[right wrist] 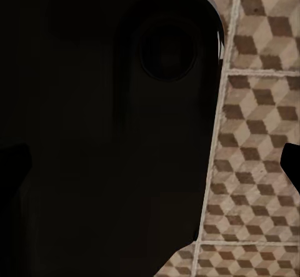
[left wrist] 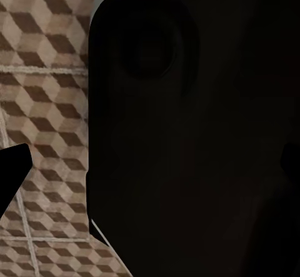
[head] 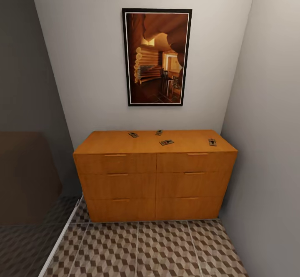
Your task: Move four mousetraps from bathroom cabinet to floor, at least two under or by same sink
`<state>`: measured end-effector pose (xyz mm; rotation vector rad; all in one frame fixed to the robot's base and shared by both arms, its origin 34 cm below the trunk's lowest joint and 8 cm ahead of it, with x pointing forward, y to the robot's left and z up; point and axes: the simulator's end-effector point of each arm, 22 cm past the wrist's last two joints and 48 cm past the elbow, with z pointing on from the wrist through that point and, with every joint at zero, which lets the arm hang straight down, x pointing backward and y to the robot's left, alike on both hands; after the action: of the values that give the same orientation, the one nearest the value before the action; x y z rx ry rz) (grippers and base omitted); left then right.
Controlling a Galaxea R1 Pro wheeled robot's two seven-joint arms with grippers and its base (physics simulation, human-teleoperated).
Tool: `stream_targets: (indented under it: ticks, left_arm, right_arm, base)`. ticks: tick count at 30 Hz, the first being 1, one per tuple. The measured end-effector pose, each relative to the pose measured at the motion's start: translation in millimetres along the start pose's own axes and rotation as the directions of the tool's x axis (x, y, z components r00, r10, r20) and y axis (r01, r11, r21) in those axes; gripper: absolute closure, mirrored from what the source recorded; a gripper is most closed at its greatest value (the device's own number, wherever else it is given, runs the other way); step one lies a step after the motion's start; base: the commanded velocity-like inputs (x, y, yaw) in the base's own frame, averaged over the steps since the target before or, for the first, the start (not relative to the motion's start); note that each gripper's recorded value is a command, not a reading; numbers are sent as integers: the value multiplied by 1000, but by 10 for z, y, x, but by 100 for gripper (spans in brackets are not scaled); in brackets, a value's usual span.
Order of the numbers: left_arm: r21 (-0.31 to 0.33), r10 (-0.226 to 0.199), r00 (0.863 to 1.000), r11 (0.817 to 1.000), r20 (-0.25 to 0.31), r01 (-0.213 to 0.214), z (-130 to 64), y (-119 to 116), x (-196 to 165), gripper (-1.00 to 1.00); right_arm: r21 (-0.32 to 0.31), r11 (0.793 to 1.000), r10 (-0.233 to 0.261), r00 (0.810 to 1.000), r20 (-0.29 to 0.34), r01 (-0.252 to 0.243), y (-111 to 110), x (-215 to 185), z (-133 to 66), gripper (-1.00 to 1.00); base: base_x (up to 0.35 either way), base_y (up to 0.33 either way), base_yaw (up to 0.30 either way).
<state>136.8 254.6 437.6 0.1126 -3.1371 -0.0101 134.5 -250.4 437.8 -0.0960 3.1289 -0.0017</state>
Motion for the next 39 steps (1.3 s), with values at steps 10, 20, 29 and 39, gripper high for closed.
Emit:
stream_targets:
  ticks: [10,20,29,39]
  left_arm:
    - [0,0,1000,1000,0,0,0,-2,0,-100]
    - [0,2,1000,1000,0,-2,0,-2,-1,-100]
    - [-1,1,1000,1000,0,-1,-1,9,2,-100]
    - [0,0,1000,1000,0,0,0,1,0,-100]
  right_arm:
    - [1,1000,13,1000,-1,-13,-2,3,0,-100]
    - [1,1000,16,1000,-1,-16,-2,3,0,-100]
    - [0,1000,16,1000,-1,-16,-1,4,-1,-100]
    - [1,1000,15,1000,-1,-15,-2,3,0,-100]
  base:
    - [1,0,-82]
    - [0,0,-221]
    - [161,0,-40]
    - [169,0,-1]
